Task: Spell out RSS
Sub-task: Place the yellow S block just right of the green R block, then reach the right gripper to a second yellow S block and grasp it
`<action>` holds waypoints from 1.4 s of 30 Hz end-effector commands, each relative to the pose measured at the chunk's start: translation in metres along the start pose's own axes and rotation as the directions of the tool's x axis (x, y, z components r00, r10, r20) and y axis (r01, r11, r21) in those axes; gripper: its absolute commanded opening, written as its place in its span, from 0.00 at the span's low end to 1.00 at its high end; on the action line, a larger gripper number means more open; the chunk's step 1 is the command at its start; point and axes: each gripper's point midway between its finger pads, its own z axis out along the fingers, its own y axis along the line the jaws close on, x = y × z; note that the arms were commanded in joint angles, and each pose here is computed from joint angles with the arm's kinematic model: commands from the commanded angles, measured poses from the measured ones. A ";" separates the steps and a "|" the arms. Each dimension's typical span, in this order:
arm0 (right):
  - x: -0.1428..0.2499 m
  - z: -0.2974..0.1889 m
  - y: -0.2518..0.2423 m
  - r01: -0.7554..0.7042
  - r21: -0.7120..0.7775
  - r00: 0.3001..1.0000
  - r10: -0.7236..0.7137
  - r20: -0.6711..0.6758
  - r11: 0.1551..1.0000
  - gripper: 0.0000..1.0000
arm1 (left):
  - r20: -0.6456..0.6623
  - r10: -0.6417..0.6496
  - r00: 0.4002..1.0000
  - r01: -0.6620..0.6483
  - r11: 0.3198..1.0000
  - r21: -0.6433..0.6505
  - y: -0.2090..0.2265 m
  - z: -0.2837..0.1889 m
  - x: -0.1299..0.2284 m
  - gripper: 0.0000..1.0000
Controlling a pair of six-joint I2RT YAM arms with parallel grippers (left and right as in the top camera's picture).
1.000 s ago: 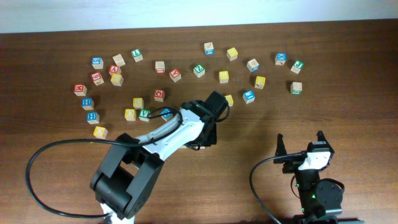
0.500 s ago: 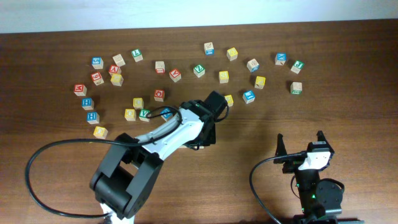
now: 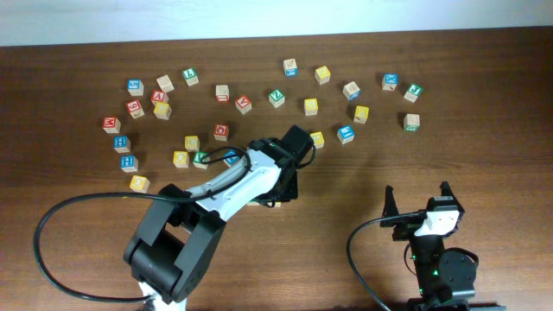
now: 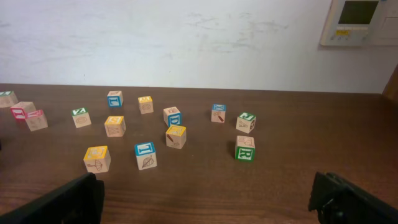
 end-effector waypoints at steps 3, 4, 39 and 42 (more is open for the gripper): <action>0.003 0.000 -0.001 -0.005 0.002 1.000 0.005 -0.006 1.000 0.98 | -0.020 -0.055 0.998 0.055 0.998 -0.014 0.003 0.007 0.003 0.26; 0.003 0.000 -0.001 -0.005 0.002 1.000 0.005 -0.006 1.000 0.98 | -0.018 -0.062 0.998 0.062 0.998 -0.014 0.004 0.007 0.002 0.29; -0.019 -0.088 0.149 -0.471 -0.784 0.880 0.283 -0.382 0.406 0.98 | -0.095 -0.591 0.801 0.576 0.804 -0.145 0.242 -0.117 -0.073 0.99; -0.073 -0.096 0.144 -0.343 -0.853 0.907 0.375 -0.191 0.394 0.98 | -0.096 -0.591 0.801 0.576 0.804 -0.144 0.242 -0.117 -0.073 0.99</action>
